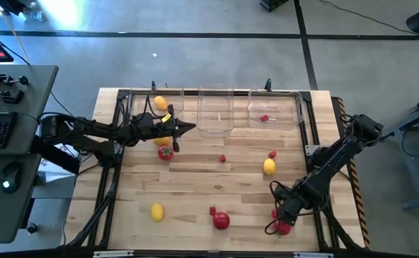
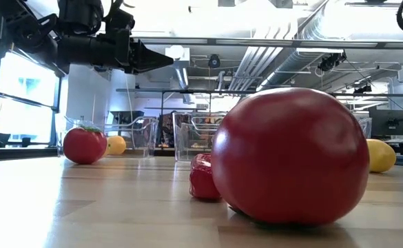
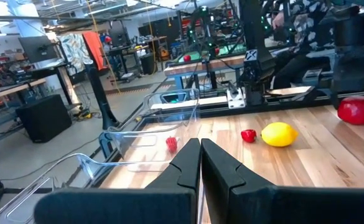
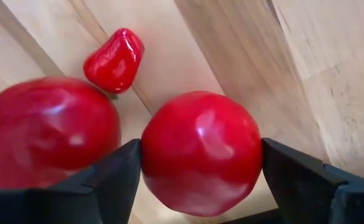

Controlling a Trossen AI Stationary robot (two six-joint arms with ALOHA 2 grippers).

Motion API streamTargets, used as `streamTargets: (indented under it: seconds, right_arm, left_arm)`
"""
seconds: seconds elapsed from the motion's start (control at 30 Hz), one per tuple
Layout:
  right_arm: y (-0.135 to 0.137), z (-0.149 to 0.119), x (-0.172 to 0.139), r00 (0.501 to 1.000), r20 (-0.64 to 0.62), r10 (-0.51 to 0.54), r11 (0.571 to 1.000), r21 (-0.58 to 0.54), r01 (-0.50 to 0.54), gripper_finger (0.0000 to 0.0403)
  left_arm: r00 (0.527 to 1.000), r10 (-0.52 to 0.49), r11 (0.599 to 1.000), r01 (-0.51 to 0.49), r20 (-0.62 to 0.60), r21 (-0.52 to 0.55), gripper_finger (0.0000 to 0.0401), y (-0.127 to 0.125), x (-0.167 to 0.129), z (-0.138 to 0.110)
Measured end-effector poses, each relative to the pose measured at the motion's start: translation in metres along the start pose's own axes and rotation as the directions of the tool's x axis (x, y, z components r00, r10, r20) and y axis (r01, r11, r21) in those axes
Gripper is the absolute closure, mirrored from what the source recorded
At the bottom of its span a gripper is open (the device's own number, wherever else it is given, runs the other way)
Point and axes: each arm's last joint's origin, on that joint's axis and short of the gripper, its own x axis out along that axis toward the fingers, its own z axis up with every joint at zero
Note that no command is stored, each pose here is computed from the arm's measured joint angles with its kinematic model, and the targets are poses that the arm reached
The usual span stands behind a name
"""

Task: Sort produce into baskets
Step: Put the tomato into the middle transparent bin

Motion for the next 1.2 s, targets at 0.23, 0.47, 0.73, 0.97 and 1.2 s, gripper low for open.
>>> streamTargets:
  seconds: [0.23, 0.47, 0.73, 0.97, 1.2]
  right_arm:
    - [-0.001, 0.000, -0.001, 1.000, -0.007, 0.003, 0.998, -0.062, -0.004, 0.0155]
    - [-0.013, 0.007, -0.020, 0.999, 0.008, 0.034, 0.999, -0.037, -0.033, 0.0162]
    - [-0.040, 0.034, -0.058, 0.974, 0.179, 0.138, 0.990, -0.029, -0.135, 0.0164]
    - [-0.068, 0.091, -0.105, 0.883, 0.462, 0.081, 0.995, -0.088, -0.045, 0.0164]
    - [-0.122, 0.176, -0.143, 0.768, 0.640, -0.022, 0.991, -0.088, 0.102, 0.0164]
  left_arm:
    - [0.999, 0.031, 0.999, -0.031, -0.025, 0.008, 0.0401, 0.001, 0.000, -0.002]
    - [0.999, 0.045, 0.999, -0.044, -0.029, 0.011, 0.0401, 0.001, 0.000, -0.002]
    - [0.998, 0.042, 0.999, -0.042, -0.038, 0.000, 0.0401, 0.001, 0.000, -0.003]
    - [0.997, 0.064, 0.998, -0.063, -0.043, 0.018, 0.0401, 0.006, -0.001, -0.005]
    - [0.995, 0.081, 0.997, -0.080, -0.058, 0.009, 0.0401, 0.016, -0.002, -0.008]
